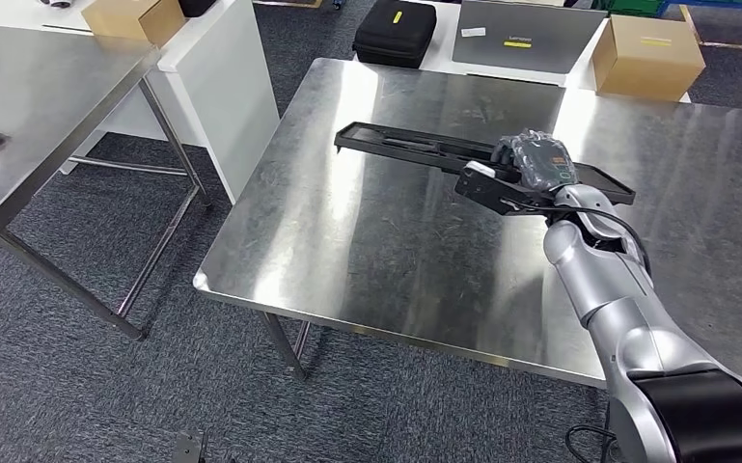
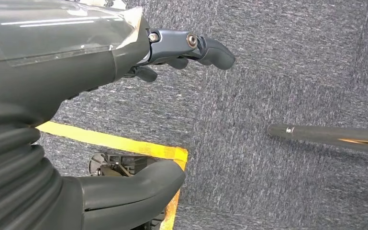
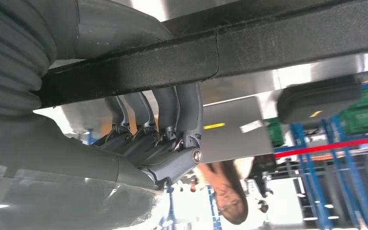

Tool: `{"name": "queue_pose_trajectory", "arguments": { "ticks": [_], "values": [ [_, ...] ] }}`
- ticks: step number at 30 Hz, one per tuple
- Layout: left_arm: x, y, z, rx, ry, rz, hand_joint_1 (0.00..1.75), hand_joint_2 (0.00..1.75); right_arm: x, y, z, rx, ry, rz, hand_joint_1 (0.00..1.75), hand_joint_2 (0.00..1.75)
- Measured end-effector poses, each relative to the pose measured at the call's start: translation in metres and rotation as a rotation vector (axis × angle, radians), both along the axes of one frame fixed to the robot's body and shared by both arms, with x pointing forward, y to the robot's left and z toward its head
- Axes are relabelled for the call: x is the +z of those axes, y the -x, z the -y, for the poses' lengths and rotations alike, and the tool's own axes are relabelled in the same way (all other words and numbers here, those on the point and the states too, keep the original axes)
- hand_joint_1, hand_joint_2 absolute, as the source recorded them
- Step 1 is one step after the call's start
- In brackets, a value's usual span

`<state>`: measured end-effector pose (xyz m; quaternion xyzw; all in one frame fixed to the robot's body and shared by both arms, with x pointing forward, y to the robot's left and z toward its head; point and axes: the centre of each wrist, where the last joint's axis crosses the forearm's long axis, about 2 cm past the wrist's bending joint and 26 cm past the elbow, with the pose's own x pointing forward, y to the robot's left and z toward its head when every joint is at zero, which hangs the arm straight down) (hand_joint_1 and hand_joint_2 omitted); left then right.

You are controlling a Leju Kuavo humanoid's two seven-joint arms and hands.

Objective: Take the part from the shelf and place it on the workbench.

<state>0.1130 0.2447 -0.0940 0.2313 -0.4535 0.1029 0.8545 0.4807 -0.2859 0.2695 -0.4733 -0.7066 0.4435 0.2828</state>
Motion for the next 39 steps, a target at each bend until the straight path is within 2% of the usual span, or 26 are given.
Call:
{"name": "queue_pose_trajectory", "arguments": {
  "ticks": [1,5,6,10,18,30,33,39],
  "values": [
    [0.000,0.000,0.000,-0.001,-0.001,0.000,0.00,1.75,0.000,-0.001,-0.003,0.005,0.004,-0.002,1.66,1.75],
    [0.000,-0.001,0.000,-0.007,0.026,0.010,0.00,1.75,-0.002,-0.002,-0.007,0.016,0.012,-0.006,0.00,1.75],
    [0.000,-0.001,0.000,-0.008,0.043,0.016,0.00,1.75,-0.002,-0.002,-0.007,0.018,0.012,-0.007,0.00,1.75],
    [0.000,-0.002,0.000,-0.009,0.077,0.029,0.00,0.00,-0.003,-0.003,-0.006,0.021,0.017,-0.015,0.00,1.75],
    [0.000,-0.002,-0.001,-0.009,0.054,0.023,0.00,0.00,-0.009,-0.003,-0.006,0.021,0.029,-0.035,0.00,1.75],
    [0.000,-0.001,-0.003,0.000,0.043,0.019,0.00,0.00,0.002,-0.008,0.004,0.008,0.015,-0.084,0.00,1.75],
    [-0.001,0.000,-0.003,0.008,0.038,0.015,0.00,0.00,0.011,-0.011,0.009,-0.009,0.023,-0.089,0.00,1.75],
    [-0.001,0.002,-0.003,0.019,0.040,0.010,0.00,0.00,0.046,-0.021,0.014,-0.037,0.030,-0.108,0.00,1.75]
  ]
}}
